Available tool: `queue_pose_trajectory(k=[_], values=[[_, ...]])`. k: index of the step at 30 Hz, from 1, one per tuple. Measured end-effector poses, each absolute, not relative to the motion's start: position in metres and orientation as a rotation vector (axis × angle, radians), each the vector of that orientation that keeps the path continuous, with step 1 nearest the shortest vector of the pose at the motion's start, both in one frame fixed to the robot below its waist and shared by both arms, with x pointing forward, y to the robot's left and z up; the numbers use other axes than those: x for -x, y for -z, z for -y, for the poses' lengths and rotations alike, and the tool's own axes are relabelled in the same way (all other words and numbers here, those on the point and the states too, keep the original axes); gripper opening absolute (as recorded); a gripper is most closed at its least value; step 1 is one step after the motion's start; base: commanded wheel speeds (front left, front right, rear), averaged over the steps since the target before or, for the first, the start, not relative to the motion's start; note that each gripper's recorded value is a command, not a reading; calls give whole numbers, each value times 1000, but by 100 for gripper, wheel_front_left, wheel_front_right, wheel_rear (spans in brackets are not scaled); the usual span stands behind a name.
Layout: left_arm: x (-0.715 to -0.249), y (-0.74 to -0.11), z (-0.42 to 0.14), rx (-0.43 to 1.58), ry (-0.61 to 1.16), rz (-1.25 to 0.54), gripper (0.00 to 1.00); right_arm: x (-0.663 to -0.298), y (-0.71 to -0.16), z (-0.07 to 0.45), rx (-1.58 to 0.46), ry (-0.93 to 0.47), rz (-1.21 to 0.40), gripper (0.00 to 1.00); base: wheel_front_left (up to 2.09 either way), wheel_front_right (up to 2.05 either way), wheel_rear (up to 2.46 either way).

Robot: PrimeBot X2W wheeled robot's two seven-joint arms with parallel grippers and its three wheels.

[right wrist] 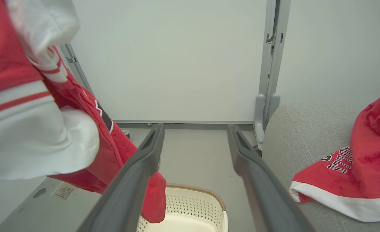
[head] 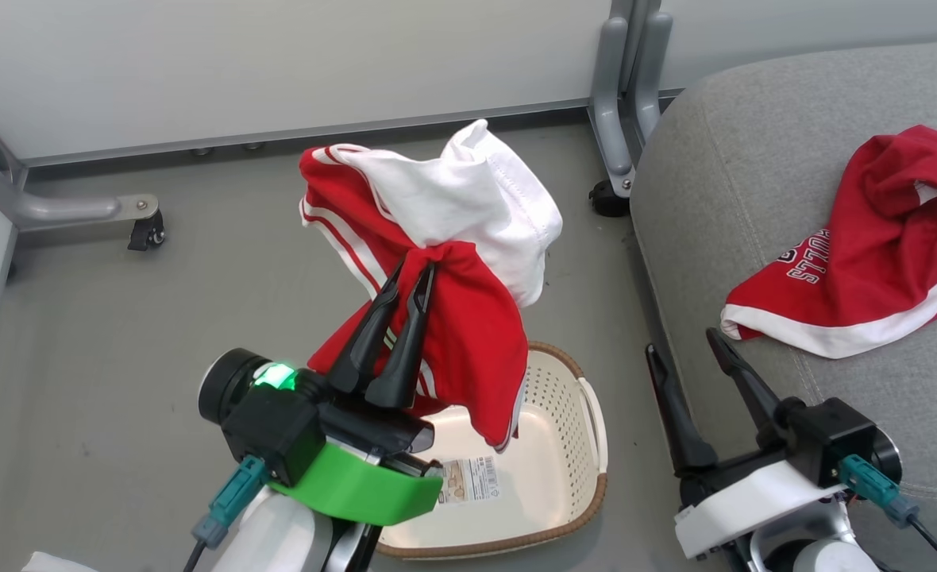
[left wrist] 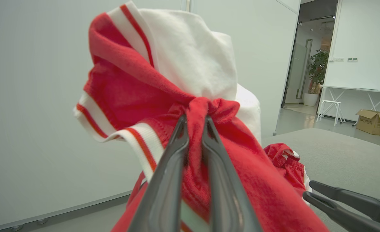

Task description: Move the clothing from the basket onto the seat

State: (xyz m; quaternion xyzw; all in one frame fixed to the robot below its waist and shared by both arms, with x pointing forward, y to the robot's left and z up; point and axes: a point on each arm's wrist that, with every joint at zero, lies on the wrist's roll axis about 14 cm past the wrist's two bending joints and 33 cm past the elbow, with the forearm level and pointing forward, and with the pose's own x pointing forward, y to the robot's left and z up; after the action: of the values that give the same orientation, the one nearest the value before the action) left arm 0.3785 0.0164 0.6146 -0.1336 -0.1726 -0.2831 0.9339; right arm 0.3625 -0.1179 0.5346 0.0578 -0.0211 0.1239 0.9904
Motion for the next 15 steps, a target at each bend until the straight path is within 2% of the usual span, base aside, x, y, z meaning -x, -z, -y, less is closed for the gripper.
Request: queue_pose_trajectory(k=[7,15], values=[[-381,-609,-16,276,578,338,0,-367,-544,89,-123,-346,57,100,0,0,0],[-386,-605,-15,280,579,325,0,-369,-582,33,-173,-554,152,100,0,0,0]])
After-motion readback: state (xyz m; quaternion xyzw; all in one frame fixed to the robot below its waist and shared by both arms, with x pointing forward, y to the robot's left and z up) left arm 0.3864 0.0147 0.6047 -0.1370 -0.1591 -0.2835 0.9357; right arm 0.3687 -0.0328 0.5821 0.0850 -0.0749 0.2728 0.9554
